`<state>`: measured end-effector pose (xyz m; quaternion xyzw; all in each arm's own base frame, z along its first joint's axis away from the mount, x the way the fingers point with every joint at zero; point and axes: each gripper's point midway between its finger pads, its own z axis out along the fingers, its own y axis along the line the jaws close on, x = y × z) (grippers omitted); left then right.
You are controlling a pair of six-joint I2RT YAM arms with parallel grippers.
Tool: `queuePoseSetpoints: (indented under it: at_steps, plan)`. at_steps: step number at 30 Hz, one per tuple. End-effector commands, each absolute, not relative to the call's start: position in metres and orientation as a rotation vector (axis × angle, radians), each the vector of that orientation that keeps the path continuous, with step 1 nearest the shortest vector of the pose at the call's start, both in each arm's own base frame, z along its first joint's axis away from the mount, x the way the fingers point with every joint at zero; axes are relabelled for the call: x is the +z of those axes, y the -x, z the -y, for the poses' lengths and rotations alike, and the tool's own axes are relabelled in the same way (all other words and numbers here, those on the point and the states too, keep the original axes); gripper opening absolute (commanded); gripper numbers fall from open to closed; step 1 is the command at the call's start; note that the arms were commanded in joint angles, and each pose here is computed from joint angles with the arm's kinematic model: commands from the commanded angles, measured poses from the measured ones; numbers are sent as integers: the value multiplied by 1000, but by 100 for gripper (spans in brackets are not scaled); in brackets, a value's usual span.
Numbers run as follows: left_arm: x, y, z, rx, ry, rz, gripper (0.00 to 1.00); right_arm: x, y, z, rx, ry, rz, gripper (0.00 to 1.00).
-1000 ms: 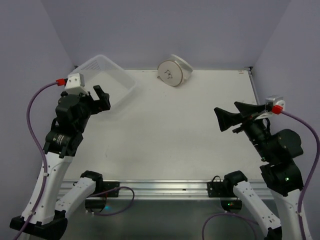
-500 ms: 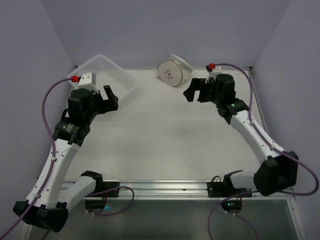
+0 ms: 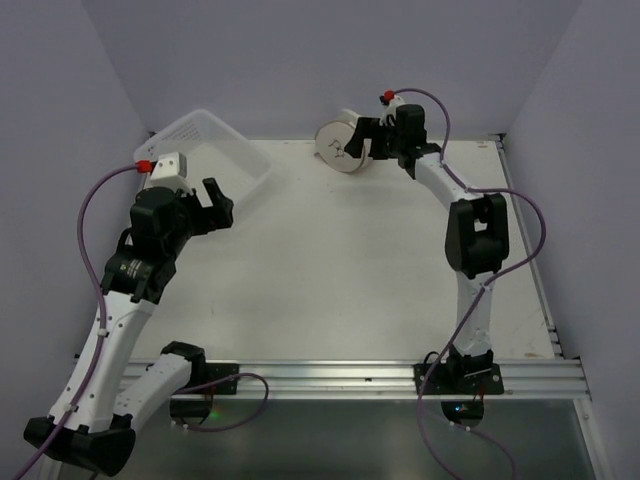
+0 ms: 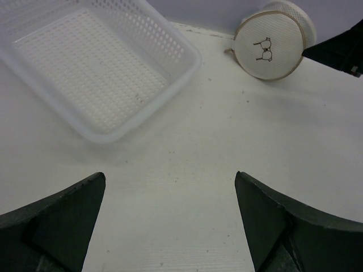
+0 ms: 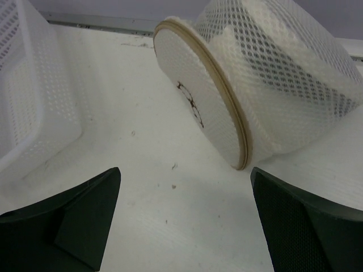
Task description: Unzip the laundry bag and remove the bra
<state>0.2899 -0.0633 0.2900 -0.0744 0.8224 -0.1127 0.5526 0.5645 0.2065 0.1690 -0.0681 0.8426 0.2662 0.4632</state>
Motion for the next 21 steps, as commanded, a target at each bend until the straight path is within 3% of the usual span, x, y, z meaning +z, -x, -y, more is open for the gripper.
queuePoseSetpoints:
  at_steps: [1, 9, 11, 13, 16, 17, 18, 21]
  plan:
    - [285, -283, 64, -268, 175, -1956, 100, 188, -601, -221, 723, 162, -1988, 99]
    - [271, -279, 66, -283, 194, -1999, 100, 166, -645, -233, 826, 93, -2003, 99]
    - [273, -278, 66, -287, 197, -1993, 100, 174, -649, -233, 860, 88, -1965, 90]
    - [272, -277, 65, -288, 207, -1995, 100, 174, -649, -233, 881, 85, -1956, 78]
    - [273, -276, 67, -302, 209, -1993, 100, 173, -646, -237, 914, 91, -1958, 49]
    - [273, -275, 67, -306, 211, -1992, 100, 174, -644, -239, 932, 100, -1959, 29]
    - [274, -274, 67, -309, 214, -1990, 100, 171, -640, -240, 947, 99, -1971, 20]
    - [275, -273, 69, -324, 214, -1983, 100, 156, -616, -247, 1049, 89, -2025, 0]
